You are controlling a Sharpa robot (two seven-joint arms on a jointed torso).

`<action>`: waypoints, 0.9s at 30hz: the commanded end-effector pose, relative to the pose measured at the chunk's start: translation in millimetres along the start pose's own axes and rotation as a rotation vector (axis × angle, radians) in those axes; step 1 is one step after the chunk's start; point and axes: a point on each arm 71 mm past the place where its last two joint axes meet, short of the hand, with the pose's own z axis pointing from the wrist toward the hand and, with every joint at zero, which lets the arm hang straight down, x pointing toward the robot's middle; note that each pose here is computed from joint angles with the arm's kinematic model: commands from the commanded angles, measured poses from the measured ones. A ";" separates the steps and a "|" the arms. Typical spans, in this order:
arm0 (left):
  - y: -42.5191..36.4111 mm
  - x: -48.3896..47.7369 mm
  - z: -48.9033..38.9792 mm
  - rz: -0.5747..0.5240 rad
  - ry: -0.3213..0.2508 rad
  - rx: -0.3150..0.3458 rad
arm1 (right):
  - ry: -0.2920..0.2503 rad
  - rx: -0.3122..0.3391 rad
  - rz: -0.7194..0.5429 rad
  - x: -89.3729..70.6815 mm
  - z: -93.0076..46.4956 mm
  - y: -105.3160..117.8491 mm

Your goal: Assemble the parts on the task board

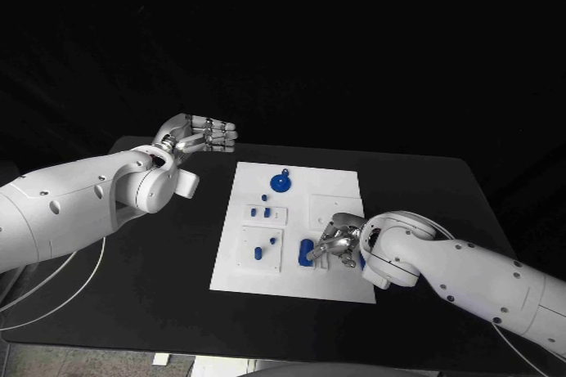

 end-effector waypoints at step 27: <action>0.4 -0.4 -1.3 -0.007 0.013 0.001 | 0.072 -0.058 0.010 11.1 -3.5 -3.8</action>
